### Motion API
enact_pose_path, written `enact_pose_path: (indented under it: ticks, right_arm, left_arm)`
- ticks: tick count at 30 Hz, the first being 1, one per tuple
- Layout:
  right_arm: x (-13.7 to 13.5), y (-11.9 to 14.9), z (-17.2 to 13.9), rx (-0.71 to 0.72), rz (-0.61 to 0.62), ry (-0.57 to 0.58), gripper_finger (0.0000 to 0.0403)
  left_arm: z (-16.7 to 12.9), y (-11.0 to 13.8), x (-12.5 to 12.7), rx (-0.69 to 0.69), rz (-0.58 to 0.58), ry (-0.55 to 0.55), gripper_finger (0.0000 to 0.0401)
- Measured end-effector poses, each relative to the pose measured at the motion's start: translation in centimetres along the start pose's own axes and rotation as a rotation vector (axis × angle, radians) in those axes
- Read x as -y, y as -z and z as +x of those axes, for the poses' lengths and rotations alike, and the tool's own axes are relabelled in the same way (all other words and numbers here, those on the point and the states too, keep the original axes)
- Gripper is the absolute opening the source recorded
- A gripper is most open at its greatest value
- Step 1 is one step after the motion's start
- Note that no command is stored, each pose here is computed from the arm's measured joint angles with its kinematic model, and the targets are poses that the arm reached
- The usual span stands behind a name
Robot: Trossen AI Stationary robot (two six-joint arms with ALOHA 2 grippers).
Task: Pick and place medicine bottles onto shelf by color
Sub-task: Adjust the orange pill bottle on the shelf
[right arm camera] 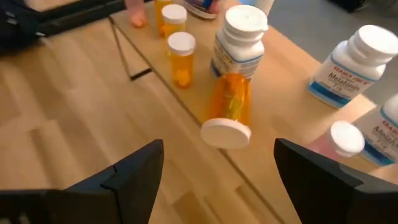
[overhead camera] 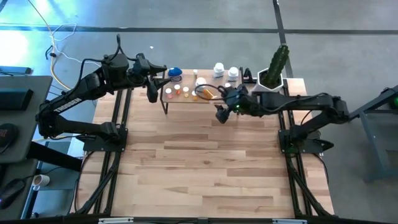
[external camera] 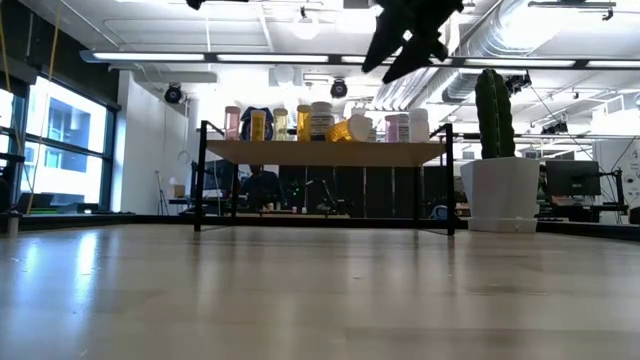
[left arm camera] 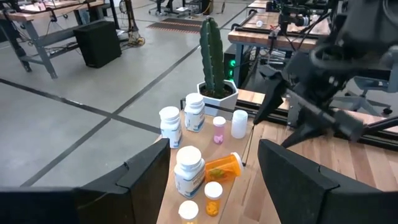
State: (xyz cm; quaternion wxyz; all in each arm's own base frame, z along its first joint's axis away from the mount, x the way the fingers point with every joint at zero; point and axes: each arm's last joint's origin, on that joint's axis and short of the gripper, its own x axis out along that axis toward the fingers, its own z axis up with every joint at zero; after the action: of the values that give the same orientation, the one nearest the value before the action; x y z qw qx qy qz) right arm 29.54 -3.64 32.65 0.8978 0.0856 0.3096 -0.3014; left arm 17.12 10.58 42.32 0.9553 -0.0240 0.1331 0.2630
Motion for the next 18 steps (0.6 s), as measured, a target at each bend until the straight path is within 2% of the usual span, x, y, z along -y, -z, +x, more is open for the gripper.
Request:
enact_pose_path:
  ticks: [3,11,15,18]
  right_arm:
    - [-0.7,0.2,1.0,0.015,-0.018,0.052,0.0296]
    - [-2.0,0.5,3.5,0.017,-0.047,0.061,0.0296]
    - [-2.2,0.9,4.6,0.015,-0.061,0.13,0.0296]
    - [-2.4,1.2,5.3,0.0,-0.071,0.14,0.0296]
  left_arm:
    - [0.0,0.0,0.0,0.0,0.0,0.0,0.0234]
    - [0.0,0.0,0.0,0.0,0.016,0.0,0.0234]
    - [0.0,0.0,0.0,-0.001,0.017,-0.001,0.0234]
    - [0.0,0.0,0.0,-0.001,0.017,0.0,0.0234]
